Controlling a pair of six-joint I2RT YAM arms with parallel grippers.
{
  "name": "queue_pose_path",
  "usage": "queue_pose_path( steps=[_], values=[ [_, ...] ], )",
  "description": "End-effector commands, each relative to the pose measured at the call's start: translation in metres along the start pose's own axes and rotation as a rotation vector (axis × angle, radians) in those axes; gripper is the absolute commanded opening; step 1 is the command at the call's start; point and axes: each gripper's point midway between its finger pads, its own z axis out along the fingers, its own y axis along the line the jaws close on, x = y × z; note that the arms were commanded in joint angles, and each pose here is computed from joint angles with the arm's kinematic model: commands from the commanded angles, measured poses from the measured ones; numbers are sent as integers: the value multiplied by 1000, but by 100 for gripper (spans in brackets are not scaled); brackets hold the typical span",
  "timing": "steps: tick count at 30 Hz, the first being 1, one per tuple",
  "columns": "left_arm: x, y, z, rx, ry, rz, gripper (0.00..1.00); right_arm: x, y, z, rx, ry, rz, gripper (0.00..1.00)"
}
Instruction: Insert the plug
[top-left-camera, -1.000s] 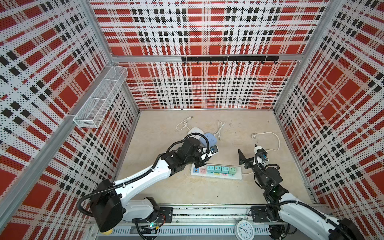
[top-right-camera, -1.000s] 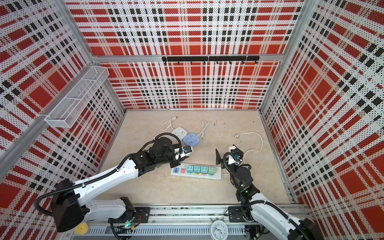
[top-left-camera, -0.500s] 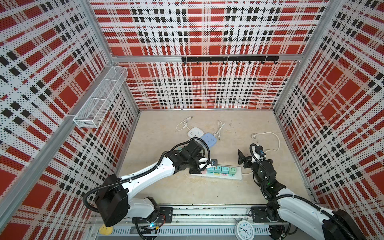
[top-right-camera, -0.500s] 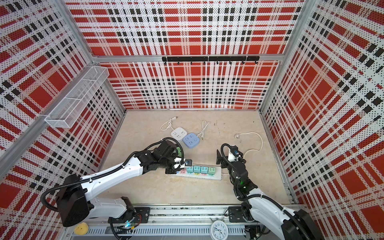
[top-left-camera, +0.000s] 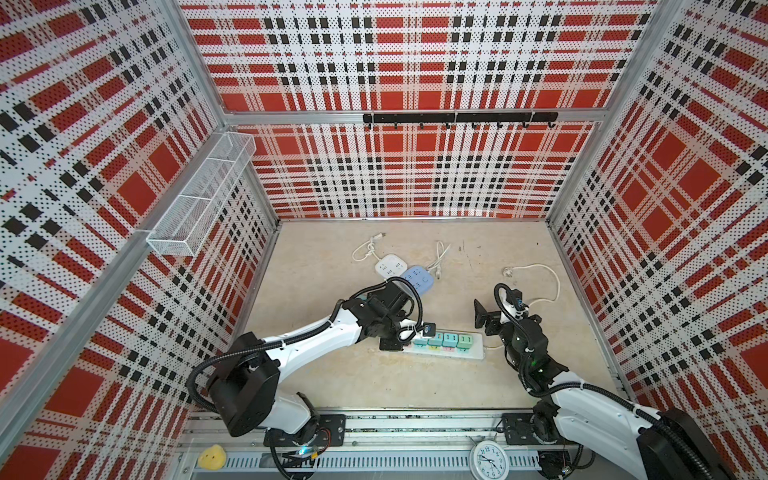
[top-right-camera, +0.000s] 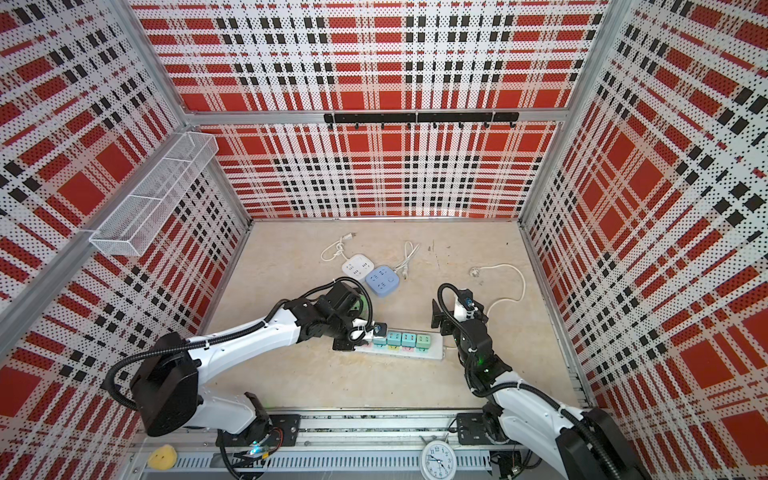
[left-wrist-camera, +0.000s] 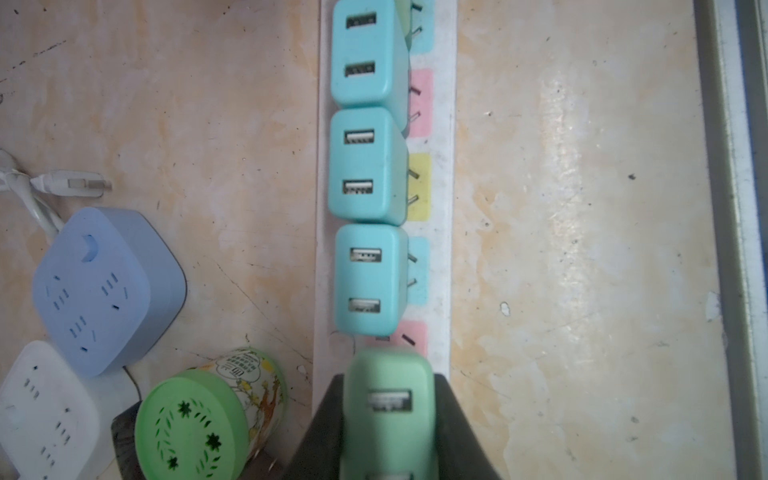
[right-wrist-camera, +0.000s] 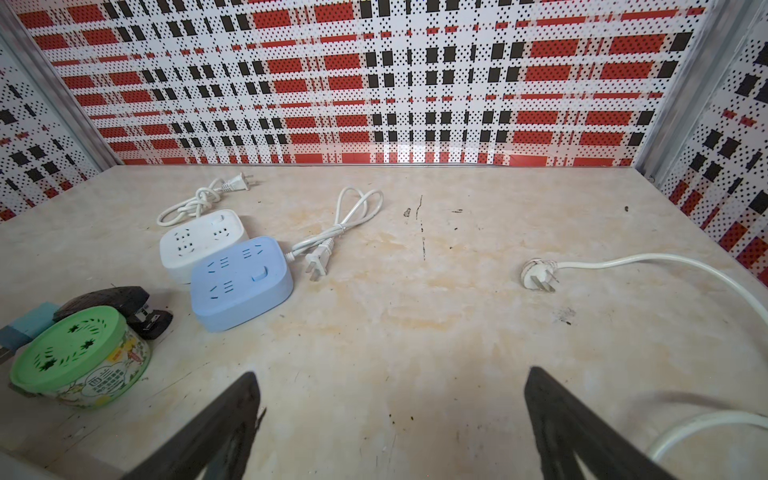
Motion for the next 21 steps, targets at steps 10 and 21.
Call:
queue_pose_path(
  steps=[10,21],
  values=[
    [1,0,-5,-41,-247,17,0,-20,2,3,-9,-60,25,100],
    [4,10,6,-44,-225,13,0,-22,0,-4,-14,-78,38,100]
  ],
)
